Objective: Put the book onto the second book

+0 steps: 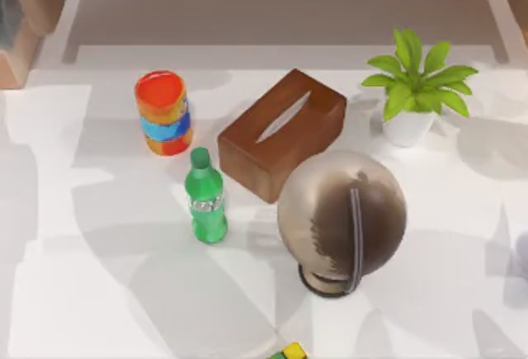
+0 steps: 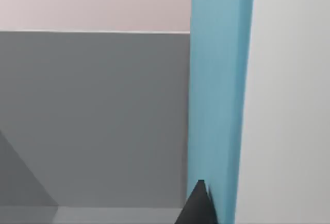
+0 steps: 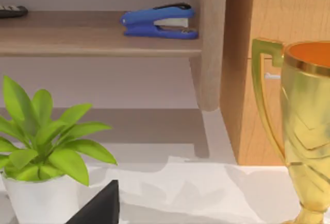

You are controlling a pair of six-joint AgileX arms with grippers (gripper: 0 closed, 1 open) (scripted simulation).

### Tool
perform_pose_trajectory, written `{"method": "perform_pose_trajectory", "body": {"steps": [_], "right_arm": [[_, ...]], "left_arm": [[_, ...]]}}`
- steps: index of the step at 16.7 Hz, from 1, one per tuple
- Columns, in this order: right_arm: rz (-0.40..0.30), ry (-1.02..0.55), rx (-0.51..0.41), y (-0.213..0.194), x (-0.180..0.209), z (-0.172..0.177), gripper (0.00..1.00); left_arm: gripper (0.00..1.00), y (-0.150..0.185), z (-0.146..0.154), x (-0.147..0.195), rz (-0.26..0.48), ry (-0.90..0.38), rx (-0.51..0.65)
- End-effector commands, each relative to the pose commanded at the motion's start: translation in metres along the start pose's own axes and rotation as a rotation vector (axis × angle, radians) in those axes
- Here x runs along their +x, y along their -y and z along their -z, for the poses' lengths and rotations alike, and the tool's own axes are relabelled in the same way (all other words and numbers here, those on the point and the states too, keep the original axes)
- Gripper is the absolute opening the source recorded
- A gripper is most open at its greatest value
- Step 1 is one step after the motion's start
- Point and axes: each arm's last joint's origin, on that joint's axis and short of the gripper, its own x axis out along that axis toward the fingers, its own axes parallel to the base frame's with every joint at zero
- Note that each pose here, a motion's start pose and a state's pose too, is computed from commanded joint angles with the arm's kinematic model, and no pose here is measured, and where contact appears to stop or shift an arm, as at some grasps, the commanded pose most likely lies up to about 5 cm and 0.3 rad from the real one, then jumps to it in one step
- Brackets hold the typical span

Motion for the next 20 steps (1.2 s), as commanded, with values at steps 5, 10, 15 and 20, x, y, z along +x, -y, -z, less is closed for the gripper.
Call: {"method": "perform_pose_trajectory", "body": {"steps": [5,10,15,20], "right_arm": [[0.0,0.0,0.0,0.0,0.0,0.0,1.0],[0.0,0.0,0.0,0.0,0.0,0.0,1.0],[0.0,0.0,0.0,0.0,0.0,0.0,1.0],[0.0,0.0,0.0,0.0,0.0,0.0,1.0]], "left_arm": [[0.0,0.0,0.0,0.0,0.0,0.0,0.0],[0.0,0.0,0.0,0.0,0.001,0.001,0.002],[0.0,-0.002,-0.01,-0.01,-0.007,0.002,0.002],[0.0,0.0,-0.01,-0.009,-0.002,0.001,0.003]]}}
